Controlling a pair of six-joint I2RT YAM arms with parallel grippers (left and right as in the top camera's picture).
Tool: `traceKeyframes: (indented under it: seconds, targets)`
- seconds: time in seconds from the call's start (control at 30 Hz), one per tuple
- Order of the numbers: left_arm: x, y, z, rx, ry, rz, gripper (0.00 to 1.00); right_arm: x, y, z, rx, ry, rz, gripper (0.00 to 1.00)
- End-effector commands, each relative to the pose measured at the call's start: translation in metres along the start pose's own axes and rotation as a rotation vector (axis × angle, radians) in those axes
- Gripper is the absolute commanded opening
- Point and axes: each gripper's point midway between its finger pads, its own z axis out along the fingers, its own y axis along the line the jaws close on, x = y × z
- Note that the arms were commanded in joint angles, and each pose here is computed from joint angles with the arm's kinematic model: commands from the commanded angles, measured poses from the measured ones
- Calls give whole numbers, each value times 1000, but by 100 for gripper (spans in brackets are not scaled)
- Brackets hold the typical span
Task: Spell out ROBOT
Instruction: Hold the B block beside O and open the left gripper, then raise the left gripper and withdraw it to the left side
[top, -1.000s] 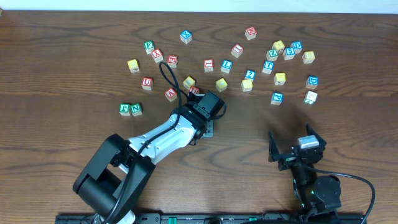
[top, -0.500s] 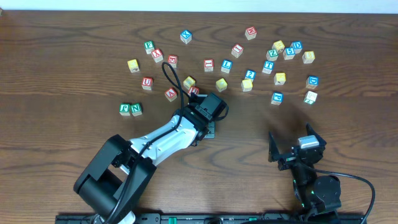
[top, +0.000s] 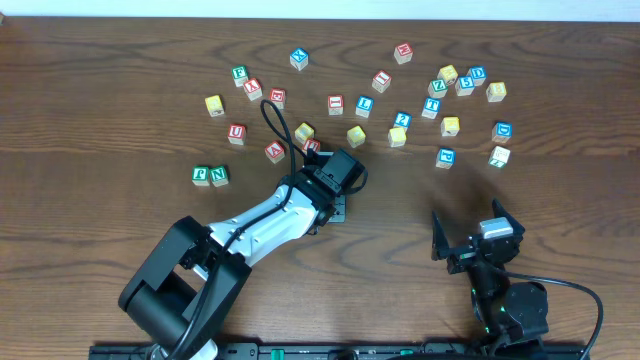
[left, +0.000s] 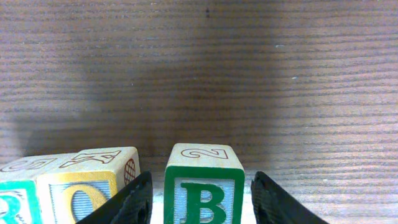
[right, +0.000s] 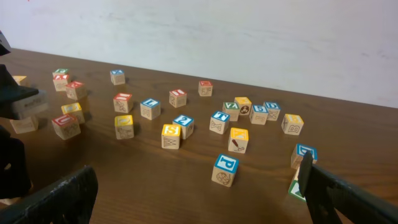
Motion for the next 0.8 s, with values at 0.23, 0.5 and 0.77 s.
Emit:
traceKeyframes:
  seconds: [0.23,0.5,0.77]
  targets:
    - [-10,-5,-2,5,-24,-1,46,1,2,0,-12,3,13,99]
    - [-13,-12,-9,37,-25,23,46,1,2,0,-12,3,12,99]
    - [-33,-11,-37,45,-122,67,47,1,2,0,-12,3,12,99]
